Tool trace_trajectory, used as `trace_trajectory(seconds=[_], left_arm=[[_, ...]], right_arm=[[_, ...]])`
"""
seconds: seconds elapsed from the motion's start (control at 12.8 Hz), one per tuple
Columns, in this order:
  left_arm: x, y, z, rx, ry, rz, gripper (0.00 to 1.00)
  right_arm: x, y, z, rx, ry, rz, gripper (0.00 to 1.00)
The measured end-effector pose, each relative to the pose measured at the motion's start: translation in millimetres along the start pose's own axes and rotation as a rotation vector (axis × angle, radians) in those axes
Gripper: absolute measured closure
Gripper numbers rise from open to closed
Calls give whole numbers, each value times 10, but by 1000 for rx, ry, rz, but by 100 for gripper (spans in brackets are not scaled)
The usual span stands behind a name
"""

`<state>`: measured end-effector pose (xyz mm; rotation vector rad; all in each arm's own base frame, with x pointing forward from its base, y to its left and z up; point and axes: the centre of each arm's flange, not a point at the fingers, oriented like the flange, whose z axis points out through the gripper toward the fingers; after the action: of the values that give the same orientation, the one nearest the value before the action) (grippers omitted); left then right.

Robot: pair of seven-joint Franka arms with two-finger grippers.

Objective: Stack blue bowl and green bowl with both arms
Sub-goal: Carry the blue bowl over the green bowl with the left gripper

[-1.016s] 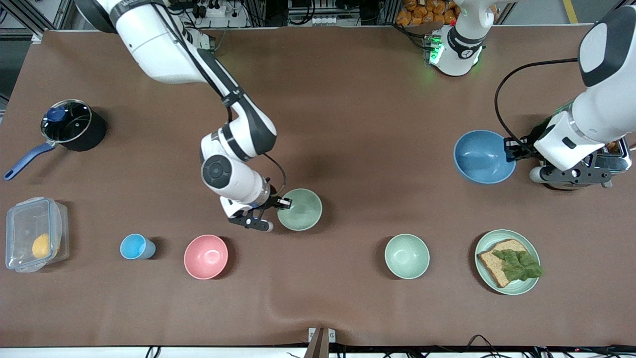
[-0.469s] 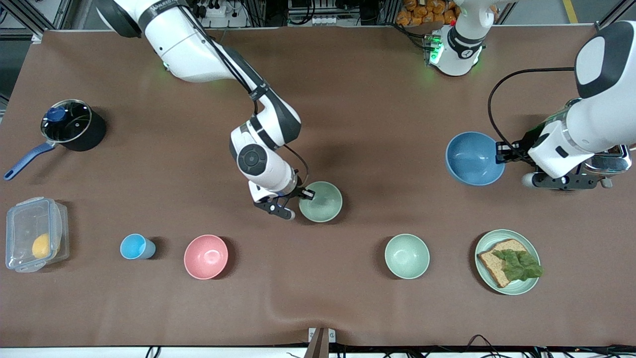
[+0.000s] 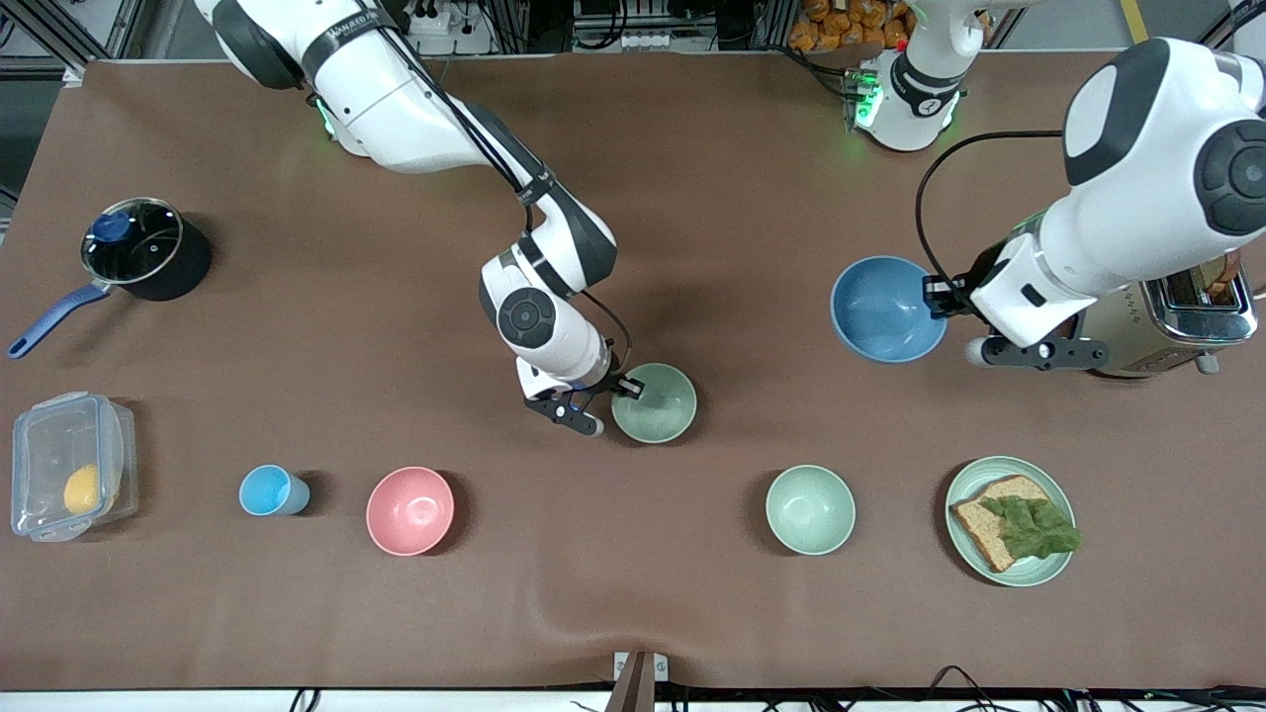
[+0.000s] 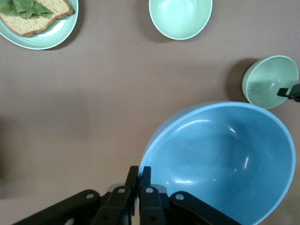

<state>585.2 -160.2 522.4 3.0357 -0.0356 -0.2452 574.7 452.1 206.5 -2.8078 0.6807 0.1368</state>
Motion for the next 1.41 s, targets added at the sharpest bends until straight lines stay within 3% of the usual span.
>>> trace_trajectory(seconds=[0.23, 0.62, 0.94, 1.17, 1.41], left_arm=[[18, 12, 17, -1, -2, -21, 95], [62, 355, 126, -3, -12, -42, 95], [123, 643, 445, 1, -45, -53, 95], [224, 1070, 988, 5, -72, -79, 95], [290, 1390, 1408, 16, -60, -85, 95]], right_arm=[[88, -96, -184, 28, 23, 0, 57], [461, 0, -741, -18, -4, 76, 1], [893, 284, -717, 1, -30, 383, 0], [910, 276, -487, 42, -25, 527, 0], [835, 256, -113, 68, -9, 579, 0]])
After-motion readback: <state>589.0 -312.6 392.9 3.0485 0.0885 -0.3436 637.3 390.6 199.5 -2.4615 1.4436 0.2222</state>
